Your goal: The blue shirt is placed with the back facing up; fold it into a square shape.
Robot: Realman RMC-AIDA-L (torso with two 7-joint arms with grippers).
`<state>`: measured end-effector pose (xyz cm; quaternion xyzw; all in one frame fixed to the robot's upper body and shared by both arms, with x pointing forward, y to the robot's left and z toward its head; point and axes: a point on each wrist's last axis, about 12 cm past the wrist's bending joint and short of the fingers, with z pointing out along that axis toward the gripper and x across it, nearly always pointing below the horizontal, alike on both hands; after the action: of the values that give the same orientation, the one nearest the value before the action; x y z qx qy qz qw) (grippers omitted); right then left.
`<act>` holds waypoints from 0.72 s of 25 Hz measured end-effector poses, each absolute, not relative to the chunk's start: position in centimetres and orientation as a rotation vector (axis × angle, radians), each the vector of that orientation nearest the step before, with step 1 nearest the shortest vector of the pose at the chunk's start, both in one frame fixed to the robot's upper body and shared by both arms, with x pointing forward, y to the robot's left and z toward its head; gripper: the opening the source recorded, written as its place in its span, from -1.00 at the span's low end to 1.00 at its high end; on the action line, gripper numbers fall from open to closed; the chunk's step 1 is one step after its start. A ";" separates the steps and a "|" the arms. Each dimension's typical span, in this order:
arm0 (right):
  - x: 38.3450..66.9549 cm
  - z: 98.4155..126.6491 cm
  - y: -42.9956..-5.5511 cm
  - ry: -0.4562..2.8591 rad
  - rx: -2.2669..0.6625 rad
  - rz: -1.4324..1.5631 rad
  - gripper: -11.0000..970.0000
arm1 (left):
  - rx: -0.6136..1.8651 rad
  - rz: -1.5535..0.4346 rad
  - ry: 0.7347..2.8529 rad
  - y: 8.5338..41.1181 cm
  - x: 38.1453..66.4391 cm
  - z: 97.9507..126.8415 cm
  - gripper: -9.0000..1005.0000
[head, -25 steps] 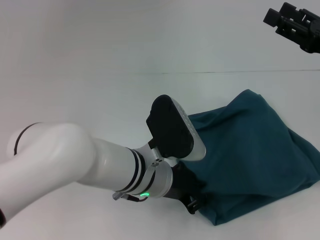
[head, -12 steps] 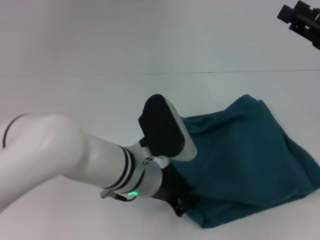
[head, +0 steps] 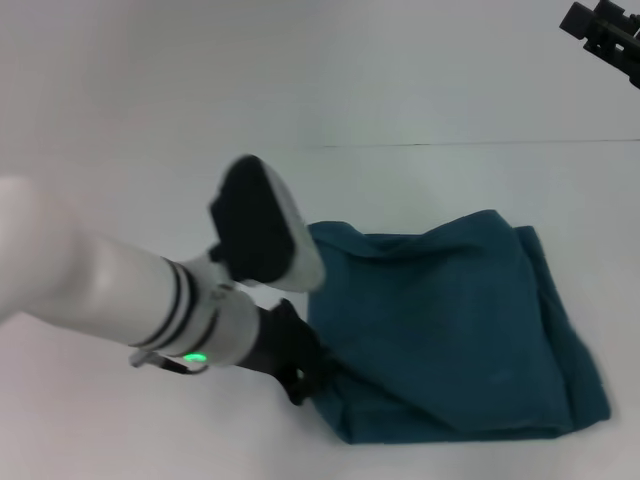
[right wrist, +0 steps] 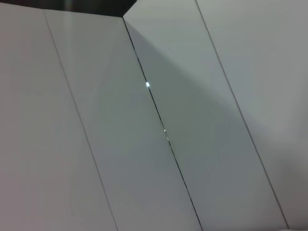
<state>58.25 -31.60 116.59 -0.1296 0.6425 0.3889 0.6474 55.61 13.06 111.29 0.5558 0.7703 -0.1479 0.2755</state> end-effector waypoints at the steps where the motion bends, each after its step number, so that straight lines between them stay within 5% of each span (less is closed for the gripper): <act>1: 58.3 116.6 -31.6 1.463 -0.290 0.888 0.52 | 1.485 -0.397 2.068 13.5 55.7 111.5 -0.80; 18: 58.5 116.7 -32.0 1.483 -0.237 0.895 0.52 | 1.294 -0.315 2.147 20.1 56.5 112.5 -0.87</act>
<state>58.54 -31.97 116.69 -0.1041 0.6506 0.3925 0.6417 56.46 20.12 112.51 0.4883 0.8098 -0.1190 0.3027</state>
